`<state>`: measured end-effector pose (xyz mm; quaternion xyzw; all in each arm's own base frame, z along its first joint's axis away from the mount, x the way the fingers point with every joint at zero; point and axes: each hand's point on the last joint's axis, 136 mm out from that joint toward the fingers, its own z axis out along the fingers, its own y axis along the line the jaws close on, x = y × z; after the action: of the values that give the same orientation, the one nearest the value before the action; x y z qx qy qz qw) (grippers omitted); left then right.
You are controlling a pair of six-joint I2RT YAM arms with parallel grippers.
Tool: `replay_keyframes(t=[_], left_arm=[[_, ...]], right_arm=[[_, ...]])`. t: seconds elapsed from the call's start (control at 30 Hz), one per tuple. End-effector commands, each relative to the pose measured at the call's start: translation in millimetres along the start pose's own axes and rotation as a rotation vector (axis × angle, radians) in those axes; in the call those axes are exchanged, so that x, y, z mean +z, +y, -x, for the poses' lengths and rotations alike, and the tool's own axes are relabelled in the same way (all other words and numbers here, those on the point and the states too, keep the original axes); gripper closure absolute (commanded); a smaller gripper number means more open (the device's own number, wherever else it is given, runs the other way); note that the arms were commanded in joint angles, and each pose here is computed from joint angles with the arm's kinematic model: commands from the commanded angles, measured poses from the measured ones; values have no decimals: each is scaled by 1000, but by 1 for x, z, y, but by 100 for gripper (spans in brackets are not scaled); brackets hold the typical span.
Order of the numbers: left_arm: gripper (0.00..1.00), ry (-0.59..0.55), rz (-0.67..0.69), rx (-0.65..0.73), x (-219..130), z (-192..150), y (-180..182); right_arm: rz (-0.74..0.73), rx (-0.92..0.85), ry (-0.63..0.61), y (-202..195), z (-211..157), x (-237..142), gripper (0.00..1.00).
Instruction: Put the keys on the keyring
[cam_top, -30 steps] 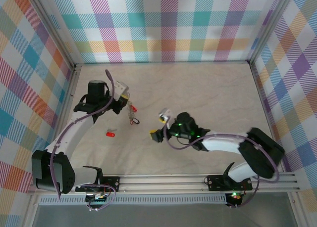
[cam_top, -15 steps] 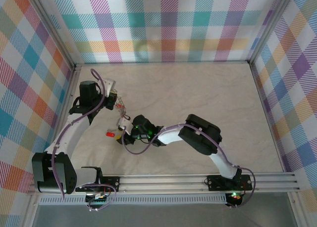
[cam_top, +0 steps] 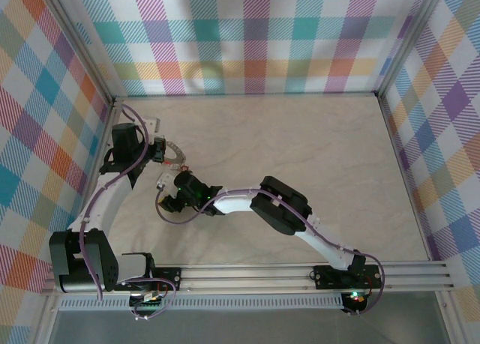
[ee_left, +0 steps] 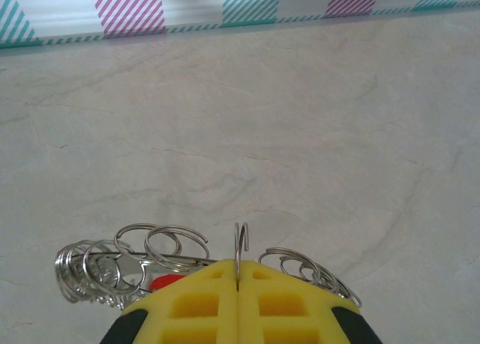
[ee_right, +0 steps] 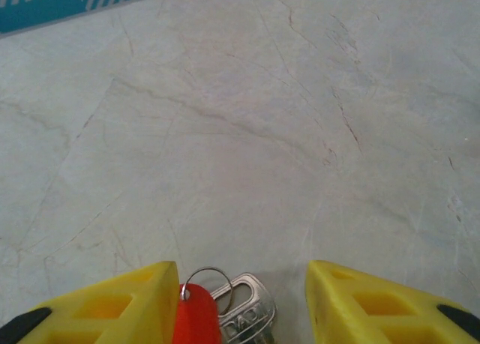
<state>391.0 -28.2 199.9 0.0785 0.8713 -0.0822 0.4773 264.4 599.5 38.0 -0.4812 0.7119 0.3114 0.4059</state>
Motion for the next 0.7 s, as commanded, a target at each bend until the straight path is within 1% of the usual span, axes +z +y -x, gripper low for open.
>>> replay_keyframes(t=[0.0, 0.1, 0.2, 0.3, 0.4, 0.53, 0.63, 0.67], left_arm=[[100, -48, 10, -11, -2, 10, 5], [100, -54, -11, -6, -3, 11, 1], [100, -50, -17, -8, -3, 10, 0], [100, -50, -27, -14, -4, 10, -1], [100, -58, -41, -15, -5, 12, -4], [100, -66, -59, -32, -4, 13, -7], [100, -61, -90, -31, -2, 10, -13], [100, -56, -91, -24, -1, 8, -15]], right_arm=[[-10, 18, 93, 0, -30, 0, 51], [-8, 14, 126, 0, -47, -14, 49], [-44, 37, 191, -13, -68, -32, 49], [-78, 75, 200, -27, -77, -57, 49], [-110, 125, 193, -40, -77, -85, 48], [-189, 186, 210, -56, -84, -124, 47], [-229, 229, 246, -63, -105, -150, 47], [-235, 249, 231, -64, -108, -159, 47]])
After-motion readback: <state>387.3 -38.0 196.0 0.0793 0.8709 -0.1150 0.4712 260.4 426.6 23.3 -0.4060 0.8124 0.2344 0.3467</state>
